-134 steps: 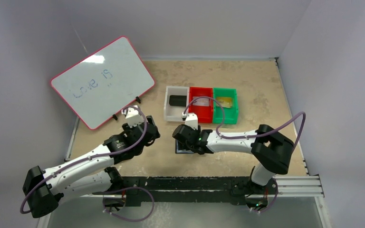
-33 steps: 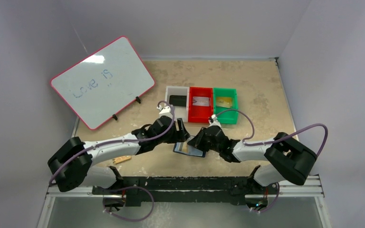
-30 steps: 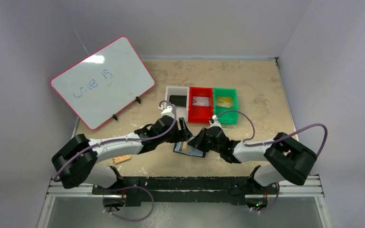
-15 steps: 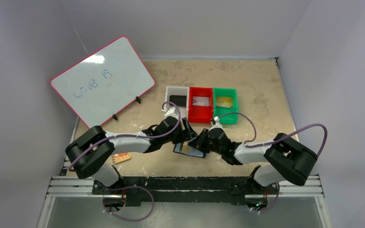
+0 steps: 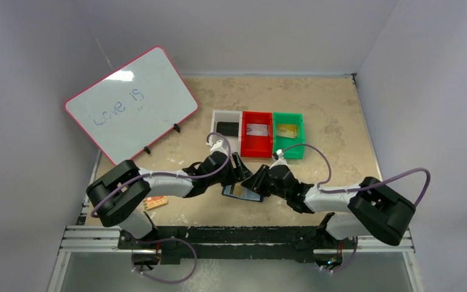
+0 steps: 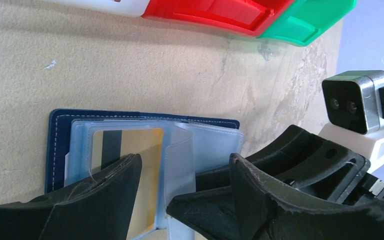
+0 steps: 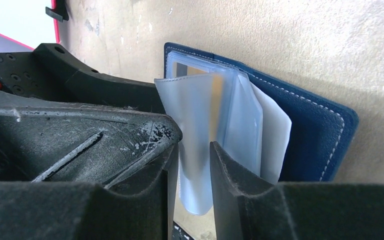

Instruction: Take the credit cards out of the card holder

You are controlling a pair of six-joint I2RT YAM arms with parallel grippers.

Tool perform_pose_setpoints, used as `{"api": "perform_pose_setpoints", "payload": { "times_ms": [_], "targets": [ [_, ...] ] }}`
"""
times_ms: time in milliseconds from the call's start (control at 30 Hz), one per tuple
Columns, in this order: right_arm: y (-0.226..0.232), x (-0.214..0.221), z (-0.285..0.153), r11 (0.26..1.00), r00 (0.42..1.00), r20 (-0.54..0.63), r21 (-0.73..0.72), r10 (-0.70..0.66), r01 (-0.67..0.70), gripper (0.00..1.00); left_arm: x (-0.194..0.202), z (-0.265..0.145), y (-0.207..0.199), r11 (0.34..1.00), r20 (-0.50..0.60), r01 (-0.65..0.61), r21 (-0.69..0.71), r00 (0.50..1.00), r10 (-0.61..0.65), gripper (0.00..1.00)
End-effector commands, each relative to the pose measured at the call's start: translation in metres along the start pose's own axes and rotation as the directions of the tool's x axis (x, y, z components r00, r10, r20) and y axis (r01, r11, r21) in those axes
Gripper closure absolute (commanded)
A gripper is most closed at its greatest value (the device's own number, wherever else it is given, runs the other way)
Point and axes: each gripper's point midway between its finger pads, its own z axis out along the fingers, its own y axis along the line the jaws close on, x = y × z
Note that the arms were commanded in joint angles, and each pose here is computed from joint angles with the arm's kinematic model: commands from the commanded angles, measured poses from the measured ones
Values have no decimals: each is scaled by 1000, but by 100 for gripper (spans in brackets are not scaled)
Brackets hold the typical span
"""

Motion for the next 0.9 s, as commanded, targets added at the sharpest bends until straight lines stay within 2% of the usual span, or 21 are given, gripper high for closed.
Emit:
{"api": "perform_pose_setpoints", "payload": {
  "times_ms": [0, 100, 233, 333, 567, 733, 867],
  "targets": [
    [6, -12, -9, 1000, 999, 48, -6, 6, -5, 66, 8, -1, -15, 998, -22, -12, 54, 1000, 13, 36],
    [6, -18, -17, 1000, 997, 74, 6, 3, -3, 64, 8, -3, -26, 997, -21, -33, 74, 999, 35, 37],
    [2, -27, -32, 1000, 992, 123, 29, 4, -8, 53, 13, -4, -41, 993, -28, -73, 96, 997, 76, 39],
    [-15, -31, -44, 995, 988, 152, 92, 13, -27, 52, 22, -2, -52, 989, -44, -85, 121, 995, 91, 40],
    [-26, -50, -80, 988, 963, 263, 124, 52, -87, 55, 44, 5, -69, 982, -82, -106, 158, 989, 120, 44],
    [-20, -62, -99, 992, 947, 316, 88, 58, -90, 59, 57, 17, -49, 991, -118, -96, 90, 987, 107, 45],
    [-10, -63, -102, 996, 948, 314, 42, 56, -73, 63, 60, 20, -41, 992, -127, -103, 68, 986, 111, 46]
  ]
}}
